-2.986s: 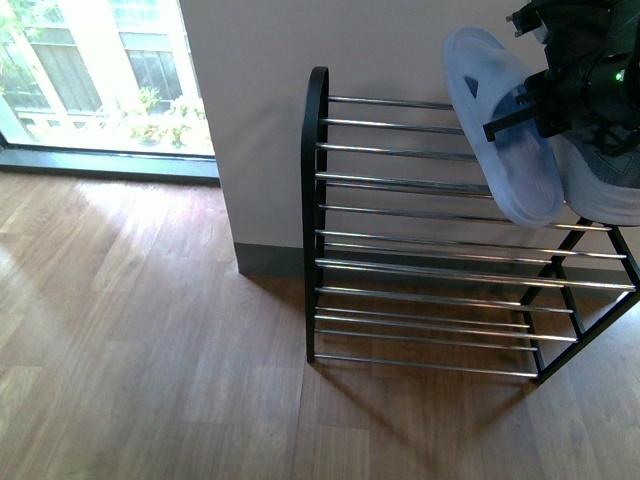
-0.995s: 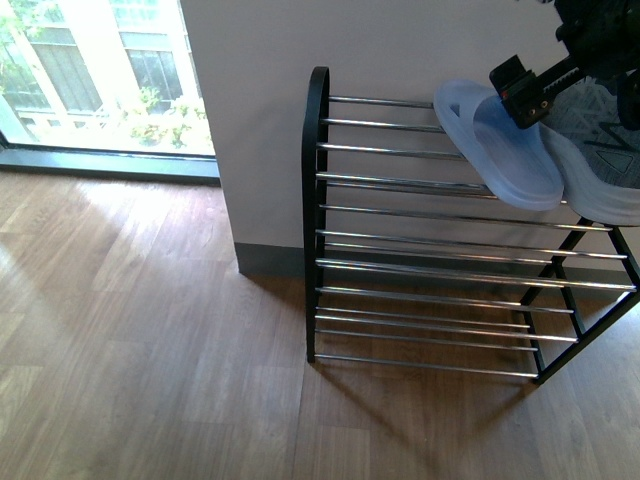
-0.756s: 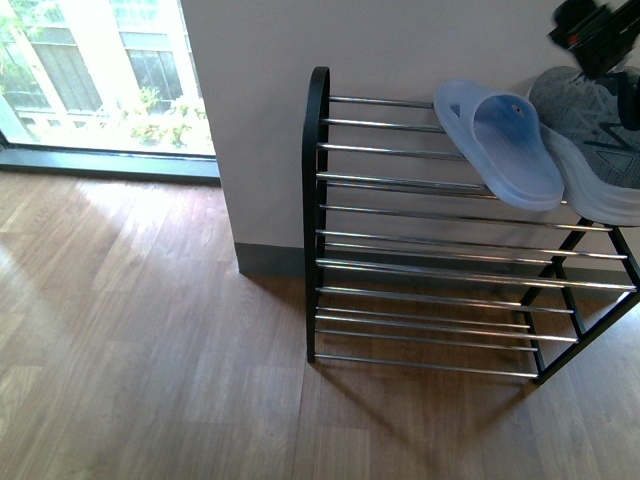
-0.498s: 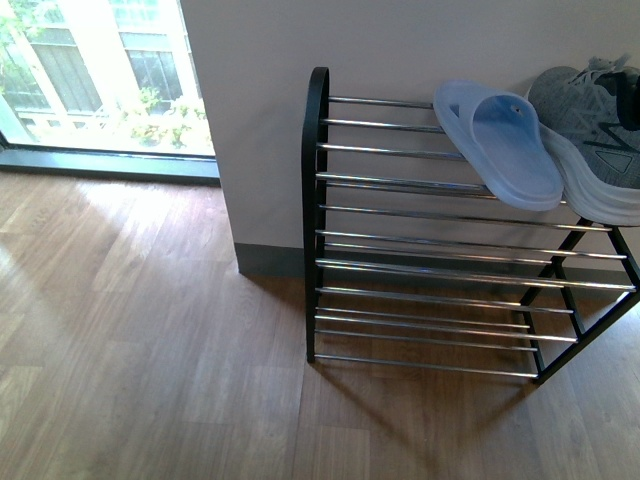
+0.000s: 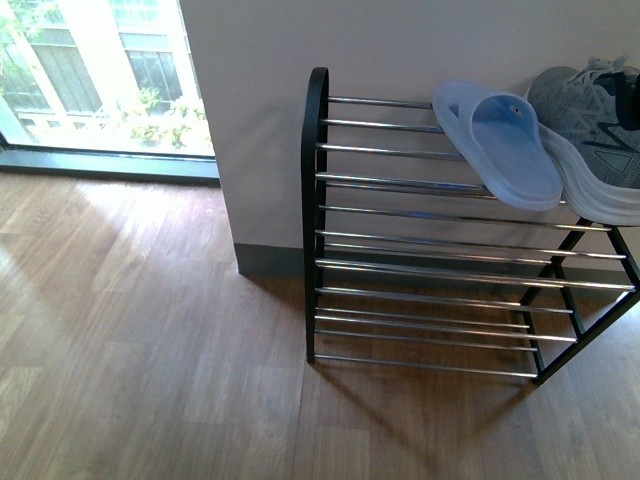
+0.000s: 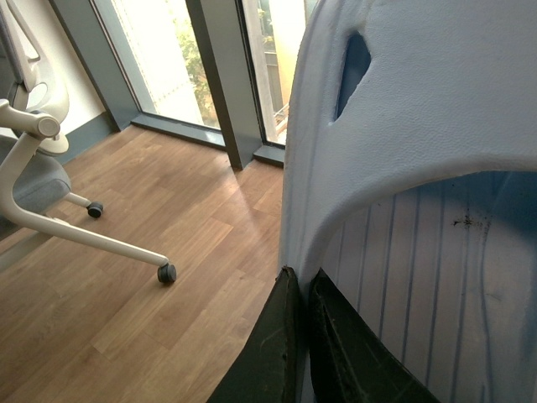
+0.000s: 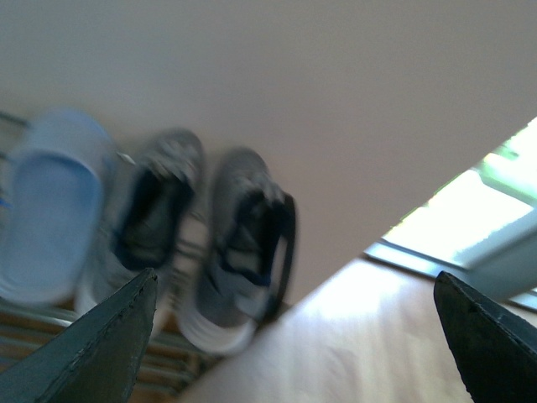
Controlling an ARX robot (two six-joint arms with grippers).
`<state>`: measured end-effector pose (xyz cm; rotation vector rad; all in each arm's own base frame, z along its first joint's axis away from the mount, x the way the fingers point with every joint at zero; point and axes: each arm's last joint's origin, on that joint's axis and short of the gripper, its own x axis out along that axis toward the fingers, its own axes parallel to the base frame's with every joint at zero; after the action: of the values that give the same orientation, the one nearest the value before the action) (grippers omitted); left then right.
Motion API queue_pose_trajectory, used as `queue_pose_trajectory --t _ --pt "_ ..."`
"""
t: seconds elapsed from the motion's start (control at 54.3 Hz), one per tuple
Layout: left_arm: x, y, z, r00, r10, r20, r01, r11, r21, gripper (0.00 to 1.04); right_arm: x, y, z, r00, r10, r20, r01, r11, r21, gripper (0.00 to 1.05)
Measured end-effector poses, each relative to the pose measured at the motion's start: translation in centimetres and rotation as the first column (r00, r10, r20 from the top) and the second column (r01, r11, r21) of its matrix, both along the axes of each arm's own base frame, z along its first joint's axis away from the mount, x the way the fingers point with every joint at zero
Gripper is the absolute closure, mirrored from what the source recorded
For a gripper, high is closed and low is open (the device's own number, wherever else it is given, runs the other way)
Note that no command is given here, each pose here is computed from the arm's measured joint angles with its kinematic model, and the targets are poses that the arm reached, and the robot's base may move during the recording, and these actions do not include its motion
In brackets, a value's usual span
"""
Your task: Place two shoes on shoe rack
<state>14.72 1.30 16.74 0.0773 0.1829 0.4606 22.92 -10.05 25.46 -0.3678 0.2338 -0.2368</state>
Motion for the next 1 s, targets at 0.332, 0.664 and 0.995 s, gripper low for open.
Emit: queue_pose_trajectory --t 0.332,0.664,0.995 --pt "0.0 0.0 0.0 1.000 0.002 0.000 -0.002 1.000 0.000 1.03 -3.7 4.8 -3.7 0.950 0.184 0.253 -0.256 0.922 0.291 0.65" --pt "0.0 0.0 0.0 1.000 0.001 0.000 -0.001 1.000 0.000 1.03 -6.5 7.4 -6.0 0.949 0.180 0.258 -0.259 0.912 0.318 1.03" --pt "0.0 0.0 0.0 1.000 0.001 0.000 -0.001 1.000 0.000 1.03 -8.4 8.7 -7.3 0.949 0.183 0.255 -0.262 0.911 0.319 1.03"
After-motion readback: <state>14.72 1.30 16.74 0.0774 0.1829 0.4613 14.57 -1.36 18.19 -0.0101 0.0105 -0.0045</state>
